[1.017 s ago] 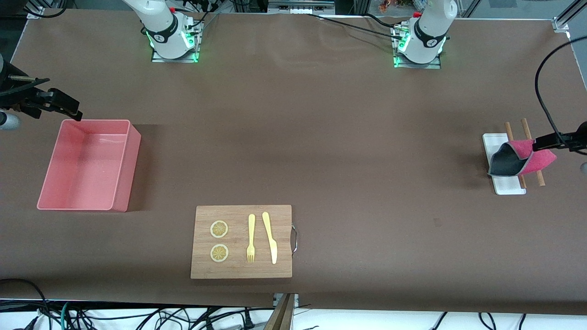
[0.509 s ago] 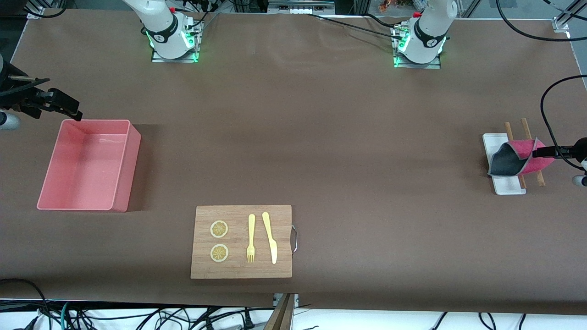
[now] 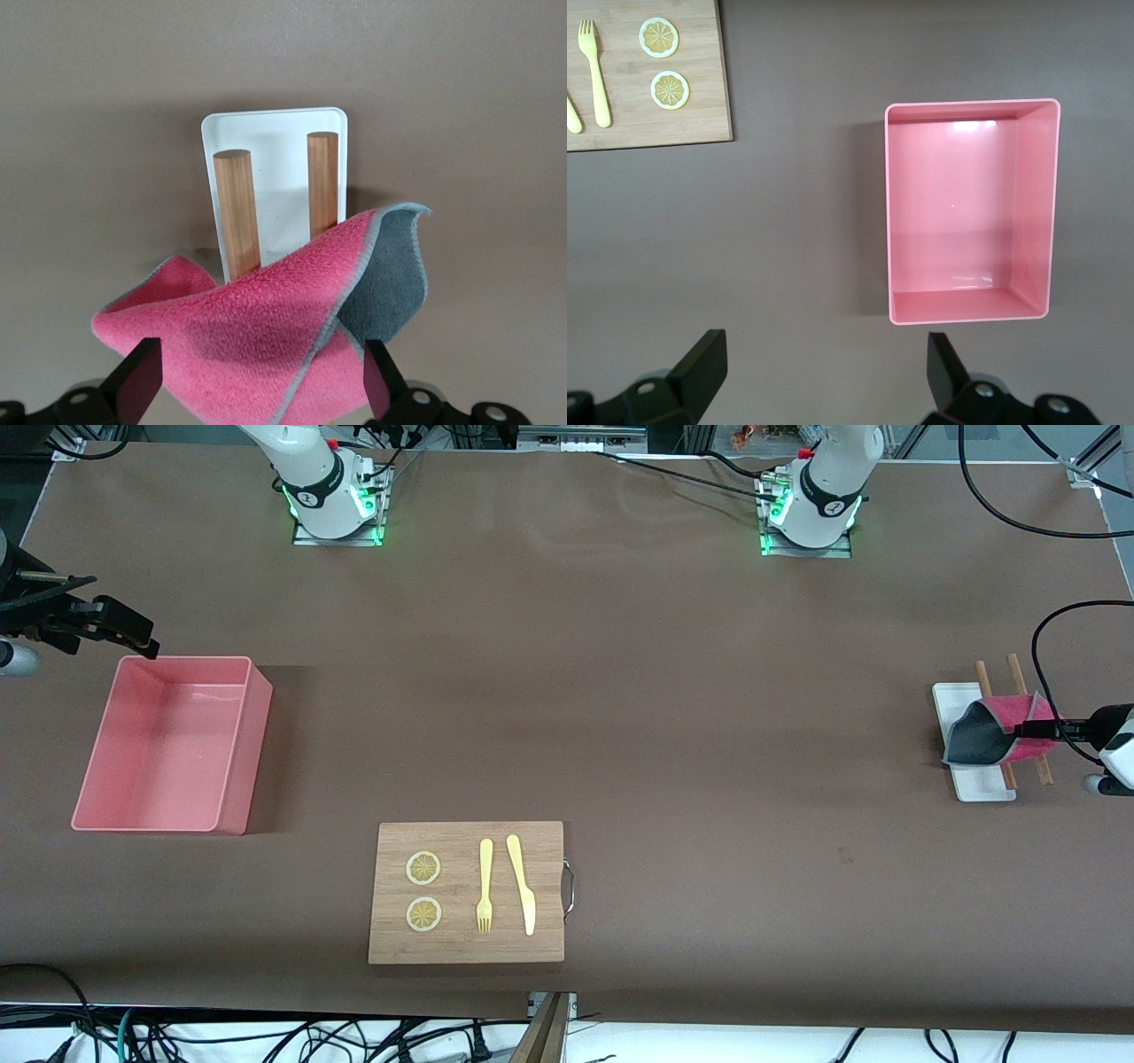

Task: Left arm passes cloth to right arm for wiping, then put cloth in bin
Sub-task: 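Reach the left gripper to the pink cloth on the stand and grasp it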

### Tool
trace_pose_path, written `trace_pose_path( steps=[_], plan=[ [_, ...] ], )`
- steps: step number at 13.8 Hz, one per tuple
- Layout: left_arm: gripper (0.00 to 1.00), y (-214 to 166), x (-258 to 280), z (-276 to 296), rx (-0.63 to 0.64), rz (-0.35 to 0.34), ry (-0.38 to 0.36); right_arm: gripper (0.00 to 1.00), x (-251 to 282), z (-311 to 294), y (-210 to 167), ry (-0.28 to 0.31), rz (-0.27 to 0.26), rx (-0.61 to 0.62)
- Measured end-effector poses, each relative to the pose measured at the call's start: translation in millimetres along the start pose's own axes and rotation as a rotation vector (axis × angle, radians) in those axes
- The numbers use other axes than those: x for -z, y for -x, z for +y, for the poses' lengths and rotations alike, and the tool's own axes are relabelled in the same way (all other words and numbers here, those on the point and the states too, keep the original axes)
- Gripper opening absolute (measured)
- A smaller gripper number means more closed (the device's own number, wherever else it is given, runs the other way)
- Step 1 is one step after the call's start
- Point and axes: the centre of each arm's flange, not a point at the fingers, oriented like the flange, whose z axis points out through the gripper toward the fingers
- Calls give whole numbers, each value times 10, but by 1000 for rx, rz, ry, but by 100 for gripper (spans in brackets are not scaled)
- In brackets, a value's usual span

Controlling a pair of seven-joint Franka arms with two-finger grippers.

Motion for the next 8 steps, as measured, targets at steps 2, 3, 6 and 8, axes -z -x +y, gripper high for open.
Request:
trace_pose_path(
  steps=[2, 3, 6, 8],
  plan=[
    [94, -2, -5, 0, 1, -1, 0, 100, 0, 0, 0, 0, 0, 0],
    [91, -5, -17, -1, 2, -2, 1, 100, 0, 0, 0, 0, 0, 0],
    [80, -21, -71, -3, 2, -11, 4, 100, 0, 0, 0, 0, 0, 0],
    [71, -23, -79, -3, 2, -12, 4, 100, 0, 0, 0, 0, 0, 0]
  ],
)
